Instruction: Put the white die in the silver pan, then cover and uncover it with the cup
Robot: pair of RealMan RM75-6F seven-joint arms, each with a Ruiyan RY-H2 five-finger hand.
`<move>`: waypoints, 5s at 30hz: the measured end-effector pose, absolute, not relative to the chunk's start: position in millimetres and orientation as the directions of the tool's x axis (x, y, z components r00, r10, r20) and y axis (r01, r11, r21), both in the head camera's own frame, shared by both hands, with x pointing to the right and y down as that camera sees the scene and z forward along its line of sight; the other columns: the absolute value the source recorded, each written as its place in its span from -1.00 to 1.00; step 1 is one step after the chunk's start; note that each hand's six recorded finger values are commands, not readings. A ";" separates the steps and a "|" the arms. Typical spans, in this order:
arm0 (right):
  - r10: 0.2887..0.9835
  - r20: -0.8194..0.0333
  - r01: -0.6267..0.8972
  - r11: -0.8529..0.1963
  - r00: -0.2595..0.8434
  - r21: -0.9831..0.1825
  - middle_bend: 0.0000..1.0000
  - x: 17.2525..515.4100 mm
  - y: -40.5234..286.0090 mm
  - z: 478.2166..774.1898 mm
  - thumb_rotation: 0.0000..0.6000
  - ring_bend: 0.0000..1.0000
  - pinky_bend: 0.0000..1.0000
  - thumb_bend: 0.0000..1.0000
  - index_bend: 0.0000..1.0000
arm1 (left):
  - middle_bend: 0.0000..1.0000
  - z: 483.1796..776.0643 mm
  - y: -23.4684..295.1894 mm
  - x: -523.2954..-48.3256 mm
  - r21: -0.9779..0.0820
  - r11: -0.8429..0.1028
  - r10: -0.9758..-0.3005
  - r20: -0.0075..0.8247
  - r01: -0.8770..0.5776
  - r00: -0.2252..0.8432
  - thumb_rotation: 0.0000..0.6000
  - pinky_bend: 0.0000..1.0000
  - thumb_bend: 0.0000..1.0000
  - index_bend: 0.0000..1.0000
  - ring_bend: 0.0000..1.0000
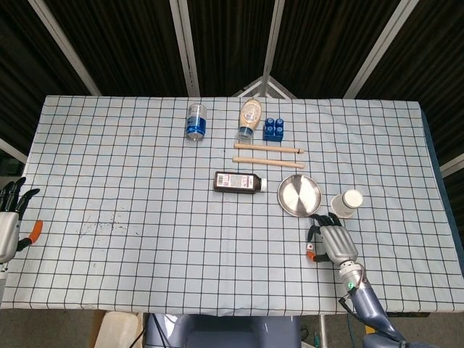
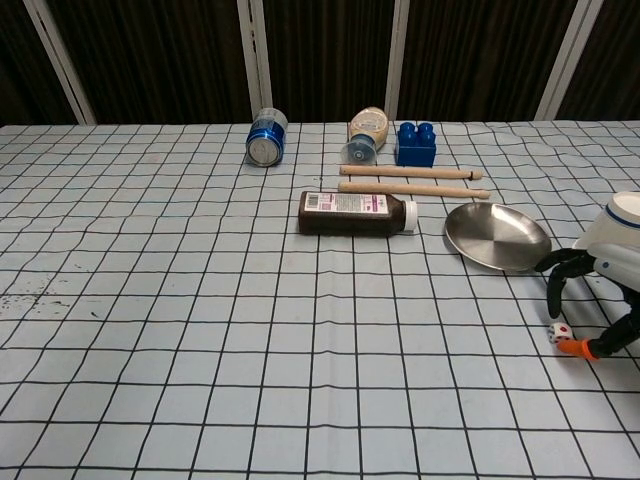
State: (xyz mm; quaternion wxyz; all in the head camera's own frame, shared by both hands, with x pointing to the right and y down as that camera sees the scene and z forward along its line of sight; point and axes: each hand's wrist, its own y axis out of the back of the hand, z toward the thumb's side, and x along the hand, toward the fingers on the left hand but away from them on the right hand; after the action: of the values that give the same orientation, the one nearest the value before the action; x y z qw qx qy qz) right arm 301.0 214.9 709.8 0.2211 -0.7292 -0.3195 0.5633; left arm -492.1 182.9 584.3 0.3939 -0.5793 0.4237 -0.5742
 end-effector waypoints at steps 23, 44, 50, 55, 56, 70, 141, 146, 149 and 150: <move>0.713 -0.685 0.212 -0.700 0.150 -0.682 -0.62 304.5 216.4 713.6 1.00 -0.69 -1.00 -0.34 0.20 | -1.00 585.8 183.2 -491.6 -0.942 -0.335 -0.942 0.336 -0.032 -0.019 1.00 -0.80 0.10 -0.61 -1.00; 0.765 -0.619 0.199 -0.644 0.177 -0.739 -0.61 298.7 206.5 677.0 1.00 -0.69 -1.00 -0.25 0.22 | -1.00 583.3 183.2 -493.0 -0.941 -0.334 -0.942 0.336 -0.042 -0.025 1.00 -0.80 0.10 -0.60 -1.00; 0.793 -0.572 0.190 -0.607 0.212 -0.771 -0.61 285.5 195.5 652.7 1.00 -0.68 -1.00 -0.25 0.22 | -1.00 581.0 183.4 -493.4 -0.942 -0.331 -0.943 0.332 -0.050 -0.023 1.00 -0.80 0.10 -0.60 -1.00; 0.802 -0.546 0.167 -0.589 0.244 -0.791 -0.61 271.8 175.9 646.3 1.00 -0.68 -1.00 -0.25 0.22 | -1.00 579.0 182.9 -495.2 -0.944 -0.325 -0.945 0.326 -0.056 -0.027 1.00 -0.80 0.10 -0.60 -1.00; 0.801 -0.545 0.162 -0.589 0.249 -0.792 -0.61 268.7 170.5 646.6 1.00 -0.68 -1.00 -0.25 0.22 | -1.00 578.8 182.7 -495.6 -0.944 -0.324 -0.945 0.326 -0.056 -0.028 1.00 -0.80 0.10 -0.60 -1.00; 0.780 -0.588 0.080 -0.614 0.214 -0.785 -0.61 263.6 95.1 678.8 1.00 -0.67 -1.00 -0.24 0.22 | -1.00 577.2 180.7 -501.5 -0.947 -0.317 -0.946 0.320 -0.062 -0.054 1.00 -0.80 0.10 -0.59 -1.00; 0.728 -0.666 0.044 -0.680 0.165 -0.732 -0.68 292.6 50.2 723.1 1.00 -0.78 -1.00 -0.82 -0.70 | -1.00 578.0 181.7 -512.1 -0.945 -0.322 -0.941 0.325 -0.053 -0.088 1.00 -0.80 0.10 -0.59 -1.00; 0.775 -0.621 0.040 -0.629 0.122 -0.777 -0.68 320.9 39.8 695.1 1.00 -0.71 -1.00 -0.83 -0.64 | -1.00 579.2 182.5 -508.6 -0.944 -0.326 -0.941 0.329 -0.052 -0.077 1.00 -0.80 0.10 -0.59 -1.00; 0.789 -0.606 0.042 -0.612 0.099 -0.790 -0.68 337.0 40.2 679.0 1.00 -0.68 -1.00 -0.82 -0.61 | -1.00 579.3 183.2 -507.0 -0.944 -0.325 -0.942 0.328 -0.049 -0.074 1.00 -0.80 0.10 -0.59 -1.00; 0.792 -0.603 0.042 -0.609 0.093 -0.792 -0.68 341.7 41.4 674.2 1.00 -0.68 -1.00 -0.82 -0.61 | -1.00 579.7 183.5 -506.6 -0.944 -0.326 -0.941 0.329 -0.048 -0.074 1.00 -0.80 0.10 -0.59 -1.00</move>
State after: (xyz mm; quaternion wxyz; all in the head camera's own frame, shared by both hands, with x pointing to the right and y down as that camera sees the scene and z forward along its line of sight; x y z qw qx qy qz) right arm 341.7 41.4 674.2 0.3142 -0.6692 -0.3115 0.5970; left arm -506.6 183.5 579.7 0.3802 -0.5642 0.4384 -0.5873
